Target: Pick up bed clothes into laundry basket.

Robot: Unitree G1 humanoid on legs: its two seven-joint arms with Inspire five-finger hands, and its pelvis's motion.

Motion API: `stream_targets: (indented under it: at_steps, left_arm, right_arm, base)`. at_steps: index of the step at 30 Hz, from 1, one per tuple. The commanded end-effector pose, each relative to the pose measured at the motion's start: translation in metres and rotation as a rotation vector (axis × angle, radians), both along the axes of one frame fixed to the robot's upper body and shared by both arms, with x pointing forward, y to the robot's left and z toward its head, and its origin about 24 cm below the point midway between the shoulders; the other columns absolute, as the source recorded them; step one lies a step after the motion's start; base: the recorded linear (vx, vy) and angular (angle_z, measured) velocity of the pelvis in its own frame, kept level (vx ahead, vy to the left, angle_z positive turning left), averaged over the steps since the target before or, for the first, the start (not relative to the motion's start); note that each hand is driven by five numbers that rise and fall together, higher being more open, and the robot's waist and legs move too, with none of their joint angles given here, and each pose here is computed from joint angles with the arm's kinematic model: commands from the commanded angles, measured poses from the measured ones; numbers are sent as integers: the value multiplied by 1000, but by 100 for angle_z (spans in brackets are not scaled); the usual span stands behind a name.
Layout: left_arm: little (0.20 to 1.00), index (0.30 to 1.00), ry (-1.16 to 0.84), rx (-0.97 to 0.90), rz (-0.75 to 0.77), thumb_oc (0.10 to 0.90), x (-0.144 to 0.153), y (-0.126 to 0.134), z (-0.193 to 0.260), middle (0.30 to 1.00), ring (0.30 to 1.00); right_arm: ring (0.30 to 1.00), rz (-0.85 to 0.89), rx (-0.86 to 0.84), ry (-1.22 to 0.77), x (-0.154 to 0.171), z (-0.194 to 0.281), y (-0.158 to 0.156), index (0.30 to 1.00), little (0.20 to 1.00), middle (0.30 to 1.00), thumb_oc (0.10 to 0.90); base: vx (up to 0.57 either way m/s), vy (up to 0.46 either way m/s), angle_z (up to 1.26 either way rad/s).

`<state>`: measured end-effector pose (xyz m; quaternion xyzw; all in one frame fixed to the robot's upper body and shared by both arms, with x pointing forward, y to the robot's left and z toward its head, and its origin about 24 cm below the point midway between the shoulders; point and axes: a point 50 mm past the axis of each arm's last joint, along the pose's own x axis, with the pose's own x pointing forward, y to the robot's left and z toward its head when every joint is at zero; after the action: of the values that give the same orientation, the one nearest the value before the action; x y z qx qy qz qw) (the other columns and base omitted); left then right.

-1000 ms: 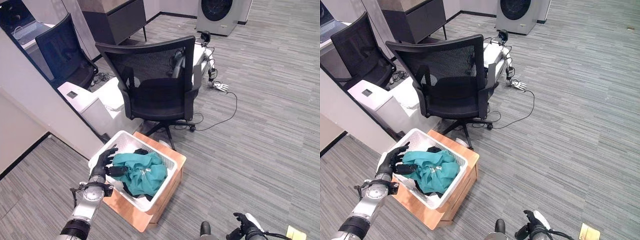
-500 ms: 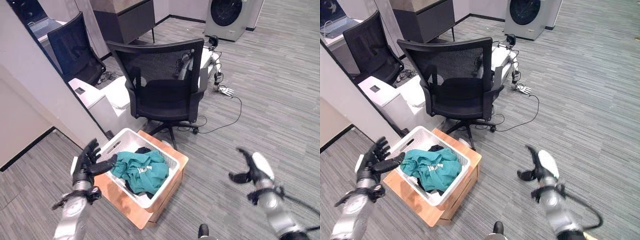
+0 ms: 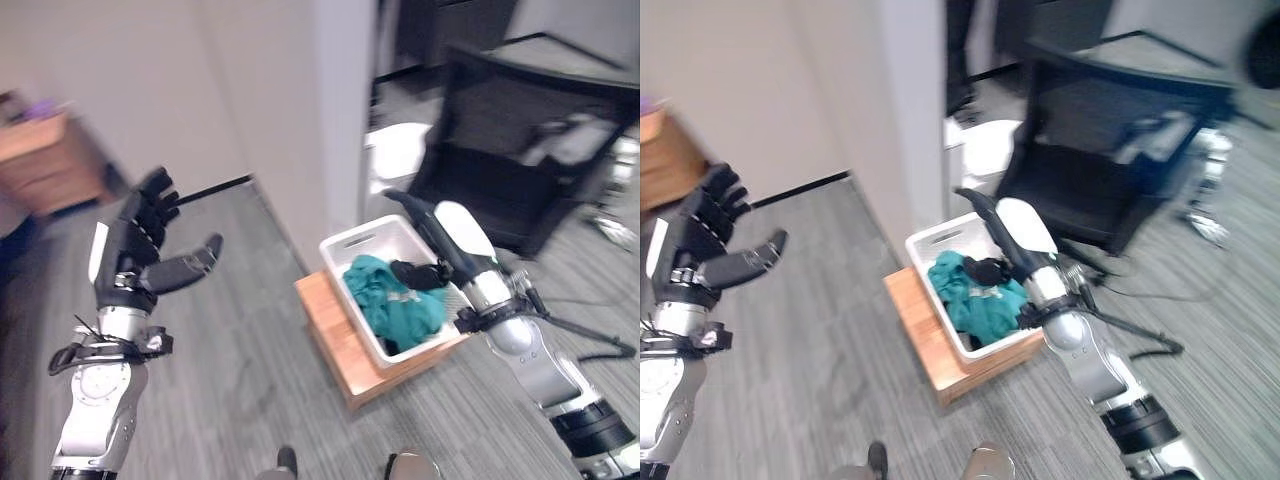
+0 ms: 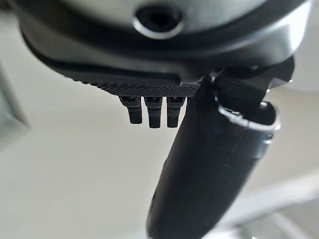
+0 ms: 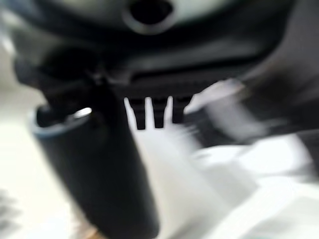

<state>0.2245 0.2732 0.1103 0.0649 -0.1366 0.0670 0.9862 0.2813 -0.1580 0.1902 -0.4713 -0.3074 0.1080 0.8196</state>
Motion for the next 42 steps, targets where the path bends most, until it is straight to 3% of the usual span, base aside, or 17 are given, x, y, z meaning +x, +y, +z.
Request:
stream_targets:
  at_steps: [1, 3, 9, 14, 19, 29, 32, 33, 34, 42]
  left_arm:
    - [900, 900, -197, 69, 192, 800, -21, 46, 46, 900, 900]
    - [900, 900, -109, 13, 261, 800, -39, 59, 24, 900, 900]
    - [900, 900, 3, -14, 333, 800, -44, 81, 6, 900, 900]
    - [900, 900, -33, 25, 298, 800, -32, 81, 22, 900, 900]
    - [900, 900, -5, 189, 257, 800, -32, 87, 42, 900, 900]
    - [900, 900, -26, 302, 277, 800, -10, 99, 68, 900, 900]
    - [900, 900, 6, 326, 301, 800, -10, 97, 55, 900, 900]
    - [900, 900, 25, 254, 326, 800, -17, 94, 28, 900, 900]
    - [900, 900, 106, 253, 353, 800, -20, 96, 9, 900, 900]
    - [900, 900, 135, 273, 290, 800, -1, 64, -11, 900, 900]
  right_arm:
    - [900, 110, 68, -254, 1, 65, 6, 900, 900, 900, 800]
    - [900, 163, 40, -282, 0, 79, 15, 900, 900, 900, 800]
    - [900, 138, -72, -172, 17, 76, 17, 900, 900, 900, 800]
    - [900, 51, -92, -83, 27, 65, -7, 900, 900, 900, 800]
    - [900, -59, -74, -9, 18, 45, -46, 900, 900, 900, 800]
    - [900, -244, 106, 50, -2, 21, -102, 900, 900, 900, 800]
    - [900, -272, 114, 45, -5, 19, -108, 900, 900, 900, 800]
    - [900, -276, 193, 66, -7, 8, -112, 900, 900, 900, 800]
    - [900, -372, 157, 95, -12, -8, -127, 900, 900, 900, 800]
    - [900, -560, 47, 76, -19, -25, -153, 900, 900, 900, 800]
  base:
    - [-294, -370, 80]
    - [-404, -129, 48]
    - [-463, 44, 148]
    - [-221, 115, 173]
    - [-144, 274, 179]
    - [3, 10, 143]
    - [42, 5, 42]
    - [68, 37, 25]
    - [67, 35, 22]
    - [32, 16, 20]
